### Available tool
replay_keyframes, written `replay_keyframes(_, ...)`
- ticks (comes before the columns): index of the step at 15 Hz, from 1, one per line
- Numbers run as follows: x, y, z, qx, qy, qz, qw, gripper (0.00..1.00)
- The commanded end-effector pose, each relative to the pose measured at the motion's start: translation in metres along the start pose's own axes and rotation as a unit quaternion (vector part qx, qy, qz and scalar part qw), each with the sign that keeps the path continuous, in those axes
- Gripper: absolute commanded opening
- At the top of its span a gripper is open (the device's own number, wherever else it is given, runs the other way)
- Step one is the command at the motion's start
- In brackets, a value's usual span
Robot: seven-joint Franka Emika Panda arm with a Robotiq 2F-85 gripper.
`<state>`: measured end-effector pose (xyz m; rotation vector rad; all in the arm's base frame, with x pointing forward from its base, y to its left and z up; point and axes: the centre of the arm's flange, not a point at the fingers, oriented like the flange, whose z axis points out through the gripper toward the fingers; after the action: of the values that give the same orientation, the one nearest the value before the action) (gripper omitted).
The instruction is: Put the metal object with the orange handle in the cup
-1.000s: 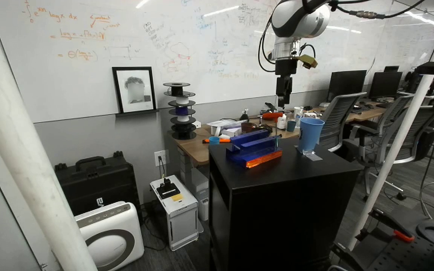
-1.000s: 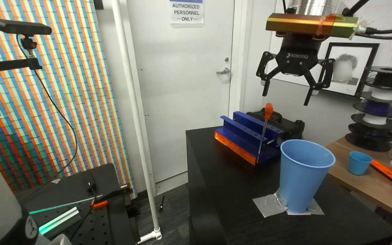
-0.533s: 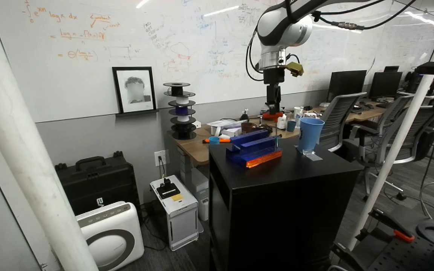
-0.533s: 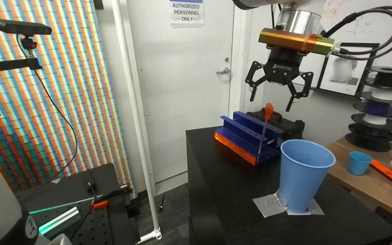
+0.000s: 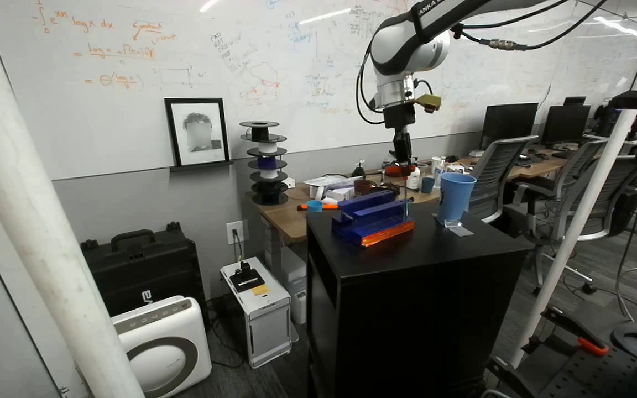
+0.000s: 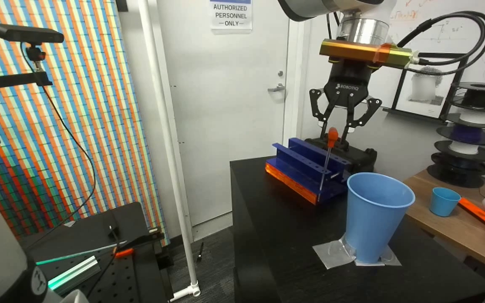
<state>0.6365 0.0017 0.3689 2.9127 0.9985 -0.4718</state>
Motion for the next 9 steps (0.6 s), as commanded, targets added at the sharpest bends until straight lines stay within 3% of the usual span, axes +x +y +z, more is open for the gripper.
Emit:
replay_keyframes(1,-0.006,0.007,-0.017,-0.029,-0.013,-0.001,0.9995,0.11)
replay_keyframes(3,-0.008,0.01,-0.02,-0.034,-0.012,0.001,0.9993,0.06)
replay_keyframes(4,-0.009,0.012,-0.02,-0.035,-0.012,0.001,0.9993,0.1)
replay_keyframes(9,-0.012,0.005,-0.04,-0.036,0.004,0.01,0.9993,0.1)
